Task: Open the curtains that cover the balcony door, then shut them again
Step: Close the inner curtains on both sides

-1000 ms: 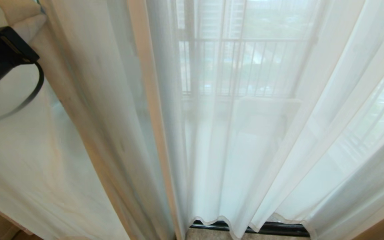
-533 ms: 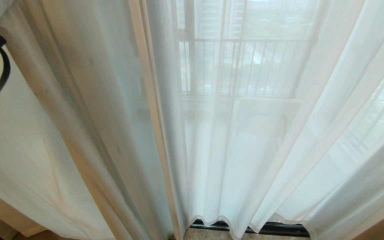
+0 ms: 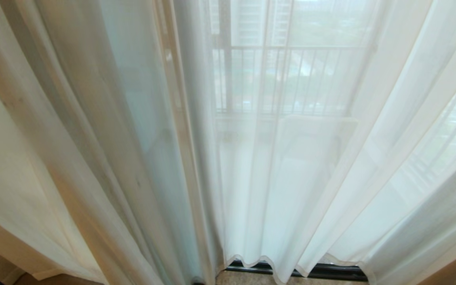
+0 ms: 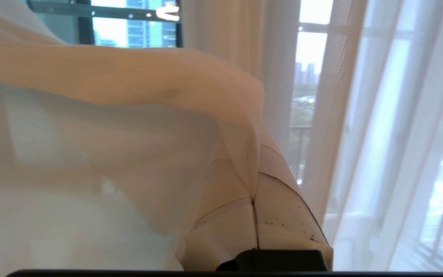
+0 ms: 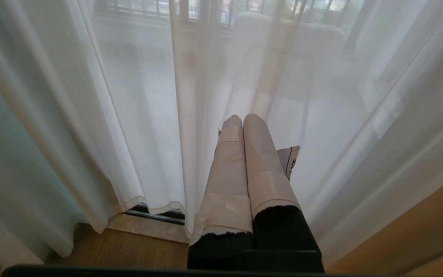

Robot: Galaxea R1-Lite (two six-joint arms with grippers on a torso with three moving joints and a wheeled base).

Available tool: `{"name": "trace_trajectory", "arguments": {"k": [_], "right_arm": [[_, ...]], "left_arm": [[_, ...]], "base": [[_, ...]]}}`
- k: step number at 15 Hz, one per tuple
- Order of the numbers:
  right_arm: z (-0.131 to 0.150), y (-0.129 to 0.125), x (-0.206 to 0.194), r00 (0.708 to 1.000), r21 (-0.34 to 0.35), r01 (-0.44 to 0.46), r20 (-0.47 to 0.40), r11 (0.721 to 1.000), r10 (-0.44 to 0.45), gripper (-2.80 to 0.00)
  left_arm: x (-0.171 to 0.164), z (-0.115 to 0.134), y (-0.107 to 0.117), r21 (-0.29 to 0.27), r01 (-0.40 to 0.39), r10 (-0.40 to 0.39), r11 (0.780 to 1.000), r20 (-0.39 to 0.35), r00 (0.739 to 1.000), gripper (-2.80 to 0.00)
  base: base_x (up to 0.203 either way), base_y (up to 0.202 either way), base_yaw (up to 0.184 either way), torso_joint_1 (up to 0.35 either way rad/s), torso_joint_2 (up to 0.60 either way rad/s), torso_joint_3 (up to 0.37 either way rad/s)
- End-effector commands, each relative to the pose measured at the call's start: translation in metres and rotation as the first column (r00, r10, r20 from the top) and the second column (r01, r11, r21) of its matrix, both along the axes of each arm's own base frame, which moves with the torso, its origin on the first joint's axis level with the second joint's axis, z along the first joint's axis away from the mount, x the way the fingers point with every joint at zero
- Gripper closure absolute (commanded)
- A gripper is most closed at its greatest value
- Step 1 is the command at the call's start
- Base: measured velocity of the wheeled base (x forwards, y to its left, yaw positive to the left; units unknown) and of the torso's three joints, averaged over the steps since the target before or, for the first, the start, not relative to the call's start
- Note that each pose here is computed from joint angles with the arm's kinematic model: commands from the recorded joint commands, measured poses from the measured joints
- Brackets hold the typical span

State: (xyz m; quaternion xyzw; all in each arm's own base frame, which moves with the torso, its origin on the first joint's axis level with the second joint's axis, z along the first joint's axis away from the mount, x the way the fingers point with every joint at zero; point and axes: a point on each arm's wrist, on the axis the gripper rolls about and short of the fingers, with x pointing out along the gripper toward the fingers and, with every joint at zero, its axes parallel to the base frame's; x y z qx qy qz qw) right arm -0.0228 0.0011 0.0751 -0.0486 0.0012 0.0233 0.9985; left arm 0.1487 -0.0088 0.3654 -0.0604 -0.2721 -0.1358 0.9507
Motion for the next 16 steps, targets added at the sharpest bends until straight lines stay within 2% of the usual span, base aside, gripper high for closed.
{"name": "trace_trajectory", "arguments": {"k": [1, 7, 11, 16], "right_arm": [[0.000, 0.000, 0.000, 1.000, -0.001, -0.001, 0.000, 1.000, 0.001, 0.00], [0.000, 0.000, 0.000, 1.000, -0.001, -0.001, 0.000, 1.000, 0.001, 0.00], [0.000, 0.000, 0.000, 1.000, -0.001, -0.001, 0.000, 1.000, 0.001, 0.00], [0.000, 0.000, 0.000, 1.000, -0.001, -0.001, 0.000, 1.000, 0.001, 0.00]], "left_arm": [[-0.006, 0.009, -0.007, 0.003, 0.048, -0.048, 0.999, 0.032, 0.998, 0.00], [-0.006, 0.015, -0.035, 0.070, 0.183, -0.183, 0.981, -0.005, 0.983, 0.00], [0.006, 0.005, -0.063, 0.121, 0.286, -0.278, 0.951, -0.081, 0.957, 0.00], [0.024, -0.014, -0.107, 0.148, 0.361, -0.334, 0.921, -0.179, 0.925, 0.00]], "base": [[0.000, 0.000, 0.000, 0.000, 0.00, 0.000], [0.000, 0.000, 0.000, 0.000, 0.00, 0.000], [0.000, 0.000, 0.000, 0.000, 0.00, 0.000], [0.000, 0.000, 0.000, 0.000, 0.00, 0.000]]}}
